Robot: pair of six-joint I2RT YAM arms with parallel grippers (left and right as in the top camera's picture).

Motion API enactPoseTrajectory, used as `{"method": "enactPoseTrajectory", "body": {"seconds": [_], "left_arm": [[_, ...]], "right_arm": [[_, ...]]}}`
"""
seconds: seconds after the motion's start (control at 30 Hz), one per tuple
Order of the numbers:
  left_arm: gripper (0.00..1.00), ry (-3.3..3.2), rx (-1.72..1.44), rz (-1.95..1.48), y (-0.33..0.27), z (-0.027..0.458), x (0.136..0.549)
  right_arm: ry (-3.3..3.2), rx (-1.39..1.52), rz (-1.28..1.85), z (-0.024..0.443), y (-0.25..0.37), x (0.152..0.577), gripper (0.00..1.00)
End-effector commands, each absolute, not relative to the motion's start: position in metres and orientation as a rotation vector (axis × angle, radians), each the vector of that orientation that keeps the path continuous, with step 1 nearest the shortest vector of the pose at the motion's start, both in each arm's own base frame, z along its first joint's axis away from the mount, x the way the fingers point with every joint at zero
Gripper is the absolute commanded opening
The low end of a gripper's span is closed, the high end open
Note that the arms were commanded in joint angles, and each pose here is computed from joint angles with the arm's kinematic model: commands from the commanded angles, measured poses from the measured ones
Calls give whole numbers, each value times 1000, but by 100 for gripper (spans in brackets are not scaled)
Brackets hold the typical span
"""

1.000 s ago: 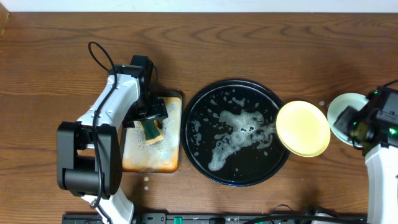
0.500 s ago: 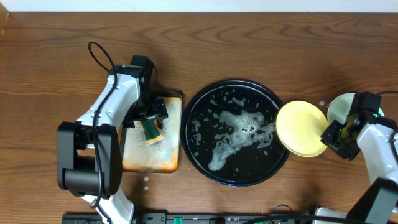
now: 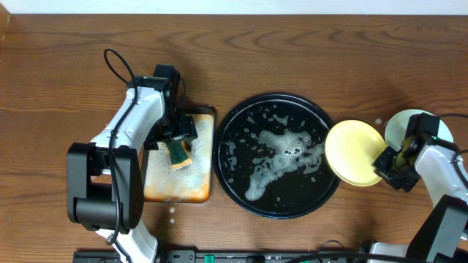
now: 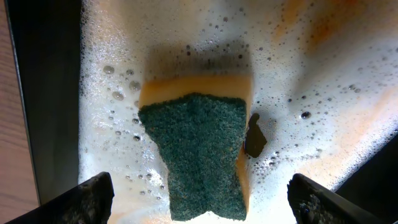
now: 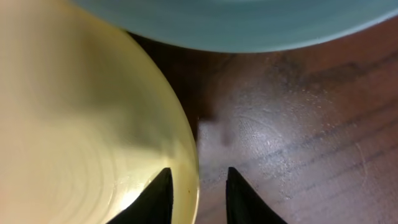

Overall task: Clean dirty plates on tray and stack at the side
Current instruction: 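Carry the yellow plate right and lower it onto the mint plates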

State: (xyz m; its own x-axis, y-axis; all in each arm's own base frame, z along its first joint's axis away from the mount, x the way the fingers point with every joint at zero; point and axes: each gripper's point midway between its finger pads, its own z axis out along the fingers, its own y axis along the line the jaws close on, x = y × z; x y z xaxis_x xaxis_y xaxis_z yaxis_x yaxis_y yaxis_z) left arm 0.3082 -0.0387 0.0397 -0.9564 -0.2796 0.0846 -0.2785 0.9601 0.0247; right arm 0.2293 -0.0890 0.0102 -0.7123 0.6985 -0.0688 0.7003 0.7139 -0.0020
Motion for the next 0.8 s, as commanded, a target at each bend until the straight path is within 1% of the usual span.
{"method": "enactPoseTrajectory", "body": {"seconds": [0.0,0.07,0.1,0.2,0.23,0.43,0.67,0.77], "left_arm": [[90,-3011,418,-26,-36,37,305],[90,-3011,418,-26,-36,37,305],[90,-3011,418,-26,-36,37,305],[90,-3011,418,-26,-36,37,305],[90,-3011,418,-26,-36,37,305],[90,-3011,418,-26,-36,37,305],[90,-3011,418,-26,-36,37,305],[90,-3011,418,-26,-36,37,305]], "right_arm": [[2853,1183,-31,-2,-87,220,28],[2842,1178,-5,-9,-84,220,27],[2837,1175,12,-12,-82,220,22],[2824,1164,29,-12,-81,224,4],[2821,1153,31,-9,-82,226,1],[2748,1050,54,23,-85,244,1],[2520,903,37,87,-94,268,1],[2418,922,-17,107,-104,271,1]]}}
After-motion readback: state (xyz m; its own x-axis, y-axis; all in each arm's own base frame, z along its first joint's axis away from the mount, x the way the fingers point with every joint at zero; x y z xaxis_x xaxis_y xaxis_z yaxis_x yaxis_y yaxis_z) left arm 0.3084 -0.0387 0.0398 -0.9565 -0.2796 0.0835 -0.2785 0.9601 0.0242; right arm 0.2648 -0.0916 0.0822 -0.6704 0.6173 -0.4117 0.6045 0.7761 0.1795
